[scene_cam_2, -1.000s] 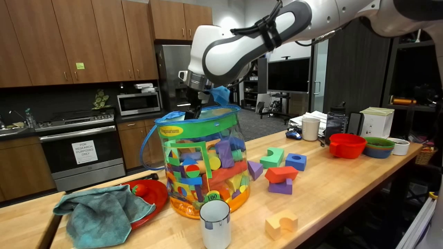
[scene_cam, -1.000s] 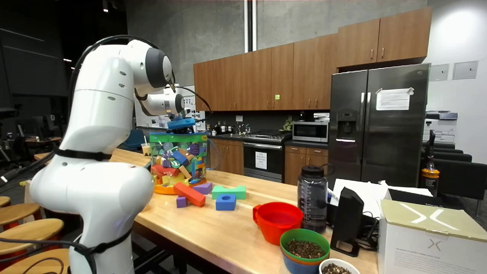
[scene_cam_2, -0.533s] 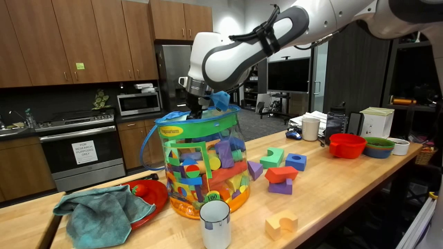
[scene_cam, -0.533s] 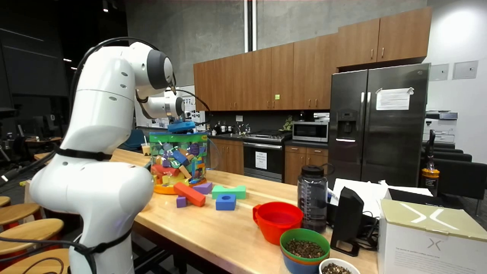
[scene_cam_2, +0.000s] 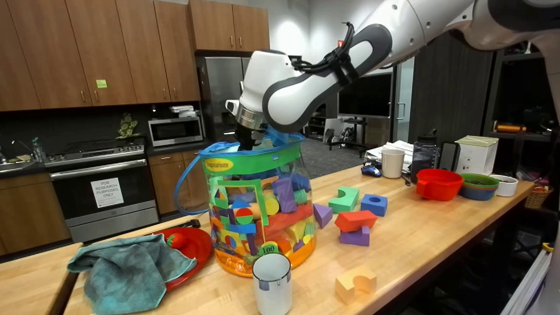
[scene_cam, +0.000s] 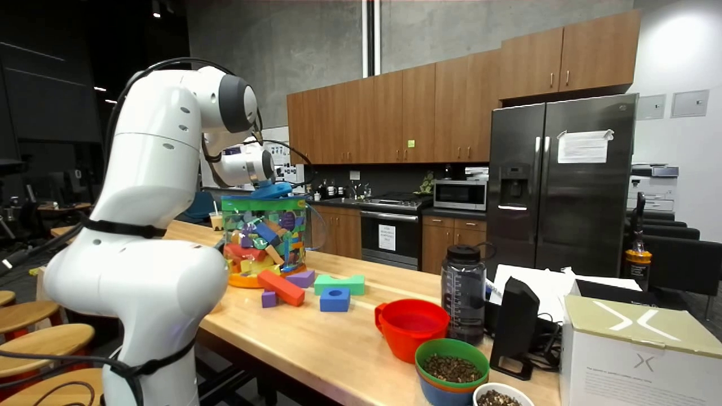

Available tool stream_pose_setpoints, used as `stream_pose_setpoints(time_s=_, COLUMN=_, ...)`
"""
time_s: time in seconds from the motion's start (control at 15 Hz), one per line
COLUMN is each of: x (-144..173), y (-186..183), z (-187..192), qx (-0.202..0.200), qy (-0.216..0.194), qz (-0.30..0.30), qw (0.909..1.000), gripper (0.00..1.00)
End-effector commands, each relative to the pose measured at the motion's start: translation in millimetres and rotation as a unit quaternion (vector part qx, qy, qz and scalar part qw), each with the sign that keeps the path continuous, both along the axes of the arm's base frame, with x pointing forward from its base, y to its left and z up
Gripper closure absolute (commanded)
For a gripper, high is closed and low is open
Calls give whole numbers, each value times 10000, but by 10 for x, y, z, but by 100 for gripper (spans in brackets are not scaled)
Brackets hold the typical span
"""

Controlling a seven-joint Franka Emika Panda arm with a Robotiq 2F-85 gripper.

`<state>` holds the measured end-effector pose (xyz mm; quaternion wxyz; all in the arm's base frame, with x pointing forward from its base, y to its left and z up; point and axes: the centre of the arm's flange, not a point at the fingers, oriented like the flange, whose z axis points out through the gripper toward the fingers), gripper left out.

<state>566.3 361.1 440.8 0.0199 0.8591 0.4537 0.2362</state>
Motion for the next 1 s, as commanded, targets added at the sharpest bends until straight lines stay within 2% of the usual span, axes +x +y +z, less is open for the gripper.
stream_pose_setpoints(time_s=0.0, x=43, y=-101, z=76, qx=-417, qy=-563, qz=126, qw=9975, gripper=0)
stream_pose_setpoints(time_s=0.13, x=85, y=-161, z=152, qx=-724, qy=-809, qz=247, qw=9938, gripper=0)
stream_pose_setpoints(time_s=0.27, x=110, y=-198, z=175, qx=-844, qy=-923, qz=261, qw=9918, gripper=0)
stream_pose_setpoints(time_s=0.93, x=149, y=-167, z=93, qx=-764, qy=-734, qz=287, qw=9940, gripper=0)
